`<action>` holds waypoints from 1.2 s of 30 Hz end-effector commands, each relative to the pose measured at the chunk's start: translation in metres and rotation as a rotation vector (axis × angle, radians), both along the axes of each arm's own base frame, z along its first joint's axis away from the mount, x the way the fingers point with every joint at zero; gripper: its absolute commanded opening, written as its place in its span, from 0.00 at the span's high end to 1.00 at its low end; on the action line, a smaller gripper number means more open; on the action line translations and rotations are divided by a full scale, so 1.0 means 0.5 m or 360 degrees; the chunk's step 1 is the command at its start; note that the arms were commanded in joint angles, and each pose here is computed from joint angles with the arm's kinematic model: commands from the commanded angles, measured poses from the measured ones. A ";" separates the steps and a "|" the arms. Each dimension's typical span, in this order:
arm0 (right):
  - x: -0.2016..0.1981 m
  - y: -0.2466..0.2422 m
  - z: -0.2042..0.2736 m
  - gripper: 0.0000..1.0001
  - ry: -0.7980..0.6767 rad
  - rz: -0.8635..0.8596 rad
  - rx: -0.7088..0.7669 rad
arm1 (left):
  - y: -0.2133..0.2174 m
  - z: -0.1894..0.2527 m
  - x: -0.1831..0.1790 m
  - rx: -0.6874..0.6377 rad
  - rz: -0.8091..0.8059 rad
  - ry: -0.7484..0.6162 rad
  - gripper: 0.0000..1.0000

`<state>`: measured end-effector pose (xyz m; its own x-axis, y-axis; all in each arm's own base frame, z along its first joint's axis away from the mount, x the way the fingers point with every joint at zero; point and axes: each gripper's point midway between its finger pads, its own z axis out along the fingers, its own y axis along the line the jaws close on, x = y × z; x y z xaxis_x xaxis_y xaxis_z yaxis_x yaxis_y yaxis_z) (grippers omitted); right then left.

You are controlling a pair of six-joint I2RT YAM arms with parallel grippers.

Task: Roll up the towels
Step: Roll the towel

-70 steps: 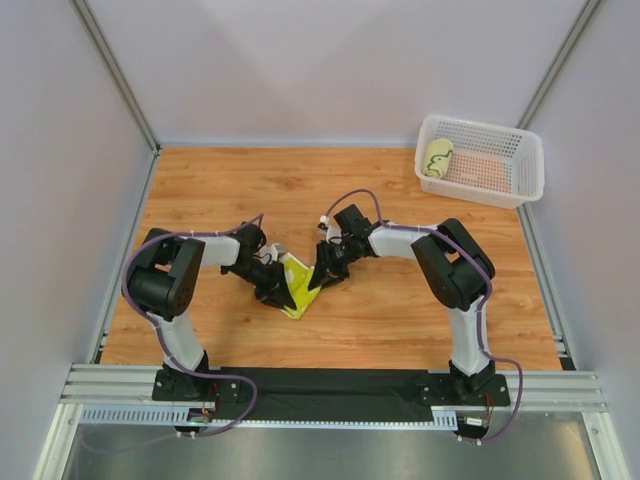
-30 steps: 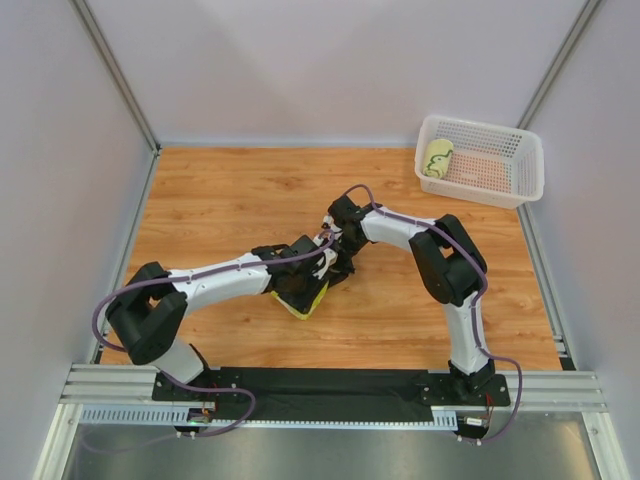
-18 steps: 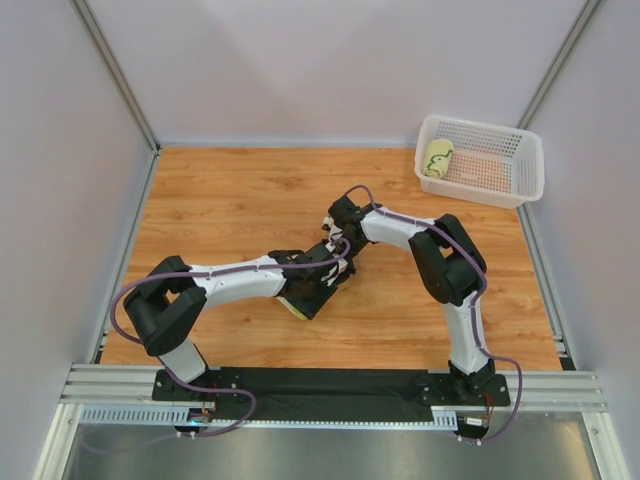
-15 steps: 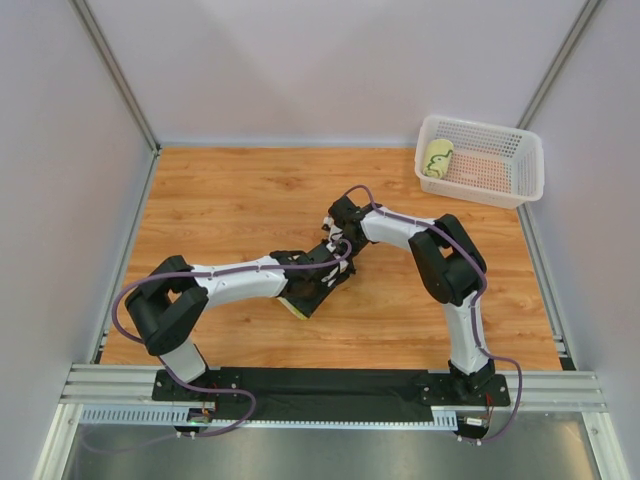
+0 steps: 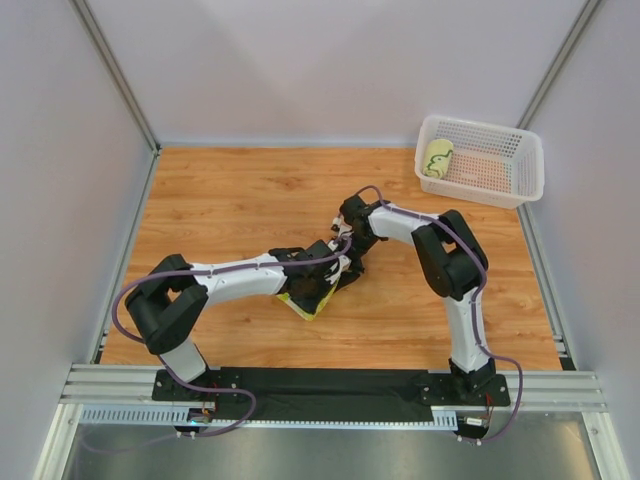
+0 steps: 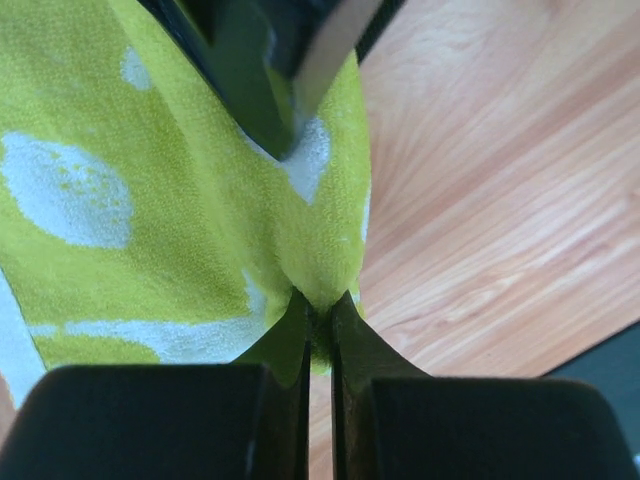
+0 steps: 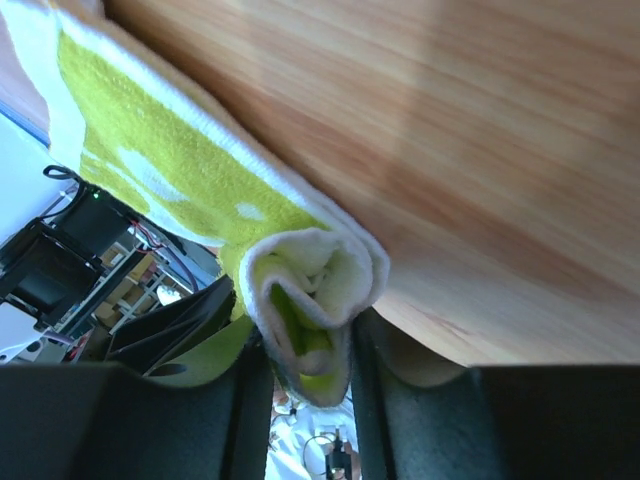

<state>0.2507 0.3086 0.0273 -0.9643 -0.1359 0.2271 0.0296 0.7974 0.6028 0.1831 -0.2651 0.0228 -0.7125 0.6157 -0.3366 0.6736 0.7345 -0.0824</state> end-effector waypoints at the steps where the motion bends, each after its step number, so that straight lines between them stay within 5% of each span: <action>1: 0.032 -0.031 -0.011 0.66 -0.0046 -0.0017 -0.0050 | -0.019 0.007 -0.067 -0.0101 -0.0076 0.0292 1.00; 17: 0.090 -0.140 -0.007 0.62 -0.0109 -0.0166 -0.0207 | -0.048 0.087 -0.027 -0.0816 0.0161 0.0774 1.00; 22: 0.107 -0.151 0.016 0.57 -0.0167 -0.0206 -0.0158 | -0.012 0.054 -0.006 -0.0852 0.0428 0.0959 1.00; 27: 0.115 -0.116 0.078 0.47 -0.0295 -0.0208 0.0135 | 0.013 0.036 0.006 -0.0964 0.0603 0.1127 1.00; 36: 0.053 -0.049 0.076 0.38 -0.0348 -0.0084 0.0353 | 0.056 -0.009 0.023 -0.0938 0.0912 0.1379 1.00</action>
